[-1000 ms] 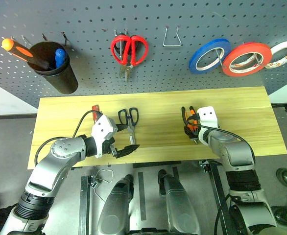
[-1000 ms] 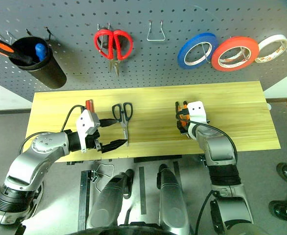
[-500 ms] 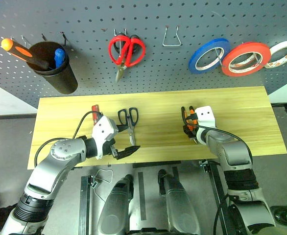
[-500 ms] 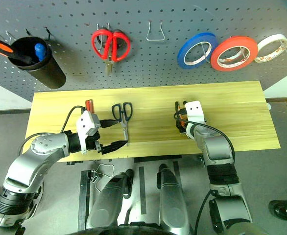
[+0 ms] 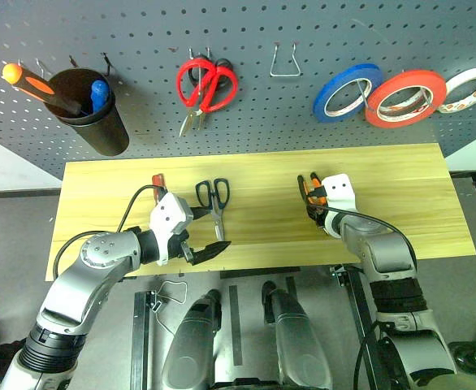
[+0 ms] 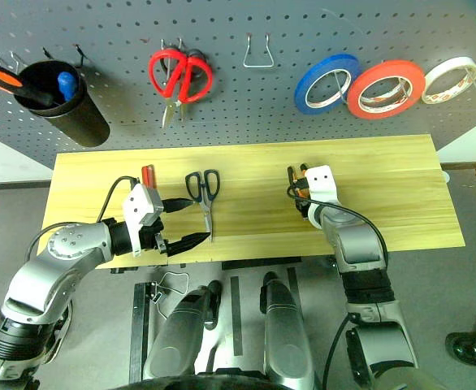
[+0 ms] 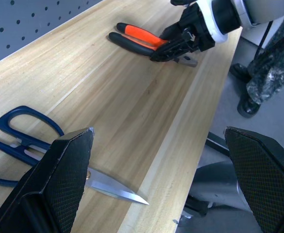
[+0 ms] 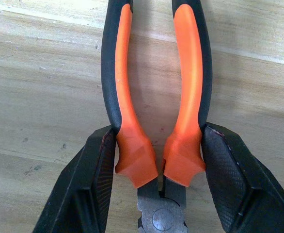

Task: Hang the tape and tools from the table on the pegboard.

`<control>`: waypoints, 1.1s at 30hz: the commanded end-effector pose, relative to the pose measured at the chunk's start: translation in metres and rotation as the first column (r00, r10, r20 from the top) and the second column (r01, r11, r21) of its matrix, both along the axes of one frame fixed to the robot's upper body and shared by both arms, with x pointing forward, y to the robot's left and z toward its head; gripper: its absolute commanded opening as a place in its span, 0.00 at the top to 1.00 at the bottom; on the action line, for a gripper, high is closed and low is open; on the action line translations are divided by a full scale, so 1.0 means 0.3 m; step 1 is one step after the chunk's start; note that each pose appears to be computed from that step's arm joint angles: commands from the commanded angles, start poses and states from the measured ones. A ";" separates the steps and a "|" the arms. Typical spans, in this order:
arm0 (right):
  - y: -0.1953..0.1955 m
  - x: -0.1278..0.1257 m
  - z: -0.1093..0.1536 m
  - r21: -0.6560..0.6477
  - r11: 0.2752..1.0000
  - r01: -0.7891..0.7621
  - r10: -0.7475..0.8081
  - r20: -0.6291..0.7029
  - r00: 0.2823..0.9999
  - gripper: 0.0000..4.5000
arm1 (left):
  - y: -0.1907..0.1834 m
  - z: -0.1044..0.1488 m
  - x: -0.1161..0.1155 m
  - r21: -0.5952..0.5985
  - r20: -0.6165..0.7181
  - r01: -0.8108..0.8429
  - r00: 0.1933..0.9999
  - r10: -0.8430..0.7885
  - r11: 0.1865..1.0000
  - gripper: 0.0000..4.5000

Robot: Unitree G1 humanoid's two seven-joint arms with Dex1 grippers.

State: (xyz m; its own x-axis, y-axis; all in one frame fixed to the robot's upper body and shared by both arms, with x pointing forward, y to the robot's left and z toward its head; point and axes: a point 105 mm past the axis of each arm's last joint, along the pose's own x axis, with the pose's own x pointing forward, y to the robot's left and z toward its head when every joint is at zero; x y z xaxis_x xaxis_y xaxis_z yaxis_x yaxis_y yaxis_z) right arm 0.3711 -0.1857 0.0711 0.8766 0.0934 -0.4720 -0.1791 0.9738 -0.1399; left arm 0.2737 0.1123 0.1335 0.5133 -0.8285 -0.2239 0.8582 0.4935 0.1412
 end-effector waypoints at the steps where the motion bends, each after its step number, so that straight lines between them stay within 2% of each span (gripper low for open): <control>1: 0.025 -0.025 0.058 0.044 0.997 -0.069 0.066 0.072 0.995 0.49 | -0.008 0.043 -0.006 -0.040 0.047 0.021 0.999 -0.019 0.999 0.00; 10: 0.030 -0.116 0.182 0.096 0.974 -0.206 0.184 0.198 0.963 0.49 | -0.009 0.103 0.012 -0.133 0.106 0.038 0.994 -0.024 0.990 0.00; 16: 0.065 -0.214 0.340 0.155 0.901 -0.406 0.321 0.390 0.863 0.49 | 0.004 0.175 0.016 -0.254 0.197 0.061 0.980 -0.010 0.965 0.00; 22: 0.105 -0.280 0.459 0.197 0.808 -0.555 0.392 0.523 0.757 0.49 | 0.025 0.174 0.036 -0.275 0.219 0.037 0.975 0.026 0.961 0.00; 25: 0.116 -0.304 0.508 0.196 0.771 -0.606 0.413 0.571 0.709 0.49 | 0.035 0.173 0.043 -0.278 0.226 0.024 0.973 0.042 0.960 0.00; 29: 0.157 -0.334 0.634 0.173 0.696 -0.697 0.422 0.687 0.591 0.49 | 0.049 0.186 0.049 -0.299 0.245 0.010 0.967 0.066 0.954 0.00; 33: 0.198 -0.323 0.725 0.130 0.677 -0.724 0.406 0.755 0.516 0.49 | 0.055 0.197 0.055 -0.333 0.252 -0.008 0.963 0.097 0.943 0.00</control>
State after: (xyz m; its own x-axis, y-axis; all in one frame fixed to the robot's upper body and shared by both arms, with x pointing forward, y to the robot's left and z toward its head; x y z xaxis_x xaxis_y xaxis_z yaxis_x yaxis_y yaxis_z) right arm 0.2842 -0.1337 0.2697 0.6489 0.7012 0.2954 -0.7237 0.6887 -0.0450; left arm 0.2916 0.1228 0.1842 0.5510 -0.8187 0.1617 0.8034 0.5729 0.1622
